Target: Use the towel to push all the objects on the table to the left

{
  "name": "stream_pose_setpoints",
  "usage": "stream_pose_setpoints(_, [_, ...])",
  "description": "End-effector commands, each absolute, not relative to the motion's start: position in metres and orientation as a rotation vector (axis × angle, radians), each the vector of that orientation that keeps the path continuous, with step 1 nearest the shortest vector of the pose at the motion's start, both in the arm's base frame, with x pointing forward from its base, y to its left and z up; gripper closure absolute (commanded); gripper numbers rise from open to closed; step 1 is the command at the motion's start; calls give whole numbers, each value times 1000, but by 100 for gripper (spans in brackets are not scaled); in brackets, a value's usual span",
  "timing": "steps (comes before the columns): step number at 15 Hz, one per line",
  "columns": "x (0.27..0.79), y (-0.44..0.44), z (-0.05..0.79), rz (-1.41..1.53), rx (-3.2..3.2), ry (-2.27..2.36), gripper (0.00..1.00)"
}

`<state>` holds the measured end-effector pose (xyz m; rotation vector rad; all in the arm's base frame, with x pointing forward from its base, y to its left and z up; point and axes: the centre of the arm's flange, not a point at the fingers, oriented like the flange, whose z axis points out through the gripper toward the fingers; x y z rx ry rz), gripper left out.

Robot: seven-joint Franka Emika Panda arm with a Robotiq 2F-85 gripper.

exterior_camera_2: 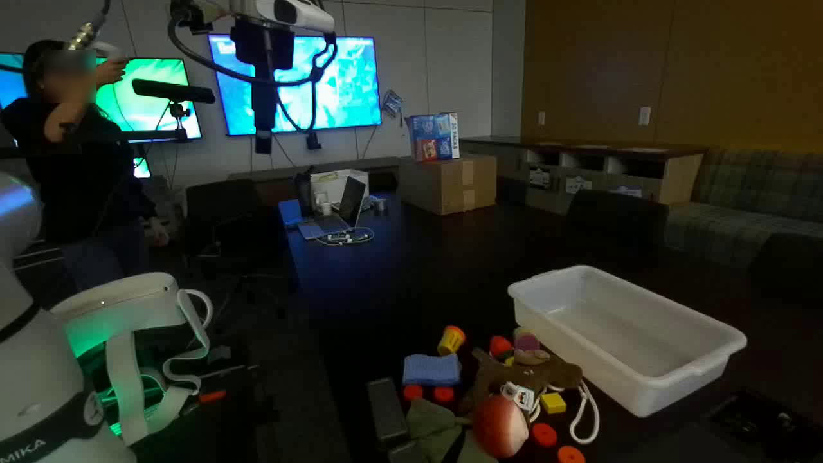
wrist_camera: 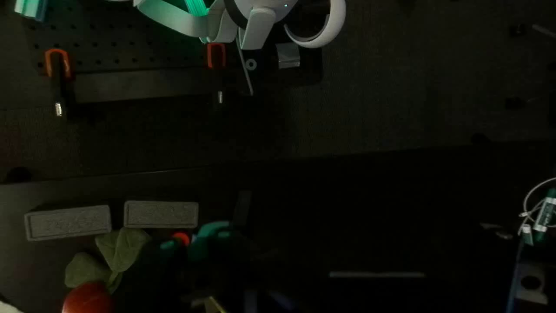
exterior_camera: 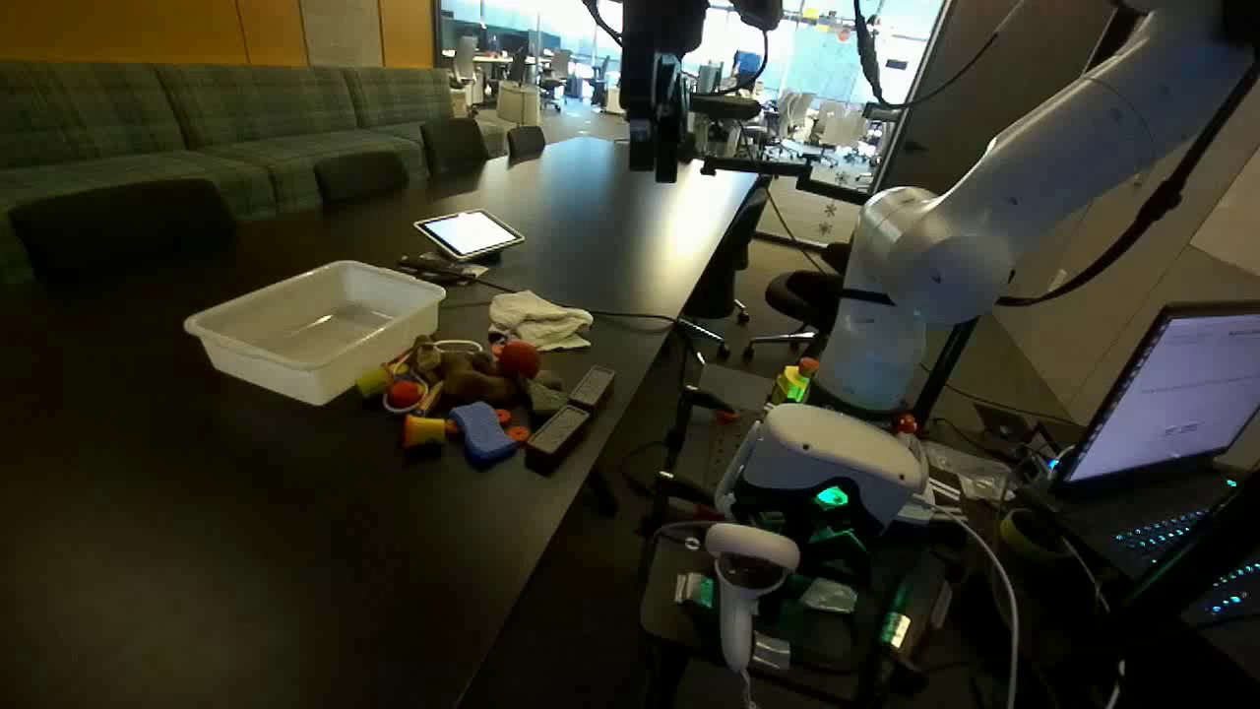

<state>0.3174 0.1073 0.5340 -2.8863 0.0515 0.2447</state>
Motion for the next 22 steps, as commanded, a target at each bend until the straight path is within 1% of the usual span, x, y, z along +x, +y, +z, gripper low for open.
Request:
stream_pose_setpoints(1, [318,107,536,238,-2886,51,0])
stream_pose_setpoints(6, [317,108,541,222,-2885,48,0])
stream_pose_setpoints(12, [328,94,524,169,-2933,49,0])
stream_pose_setpoints(13, [374,65,489,157,-2946,39,0])
stream_pose_setpoints(16, [411,30,458,66,-2979,66,0])
stream_pose_setpoints(20, [473,-22,389,-11,-2991,166,0])
stream_pose_setpoints(22, [495,-44,354,-46,-2999,221,0])
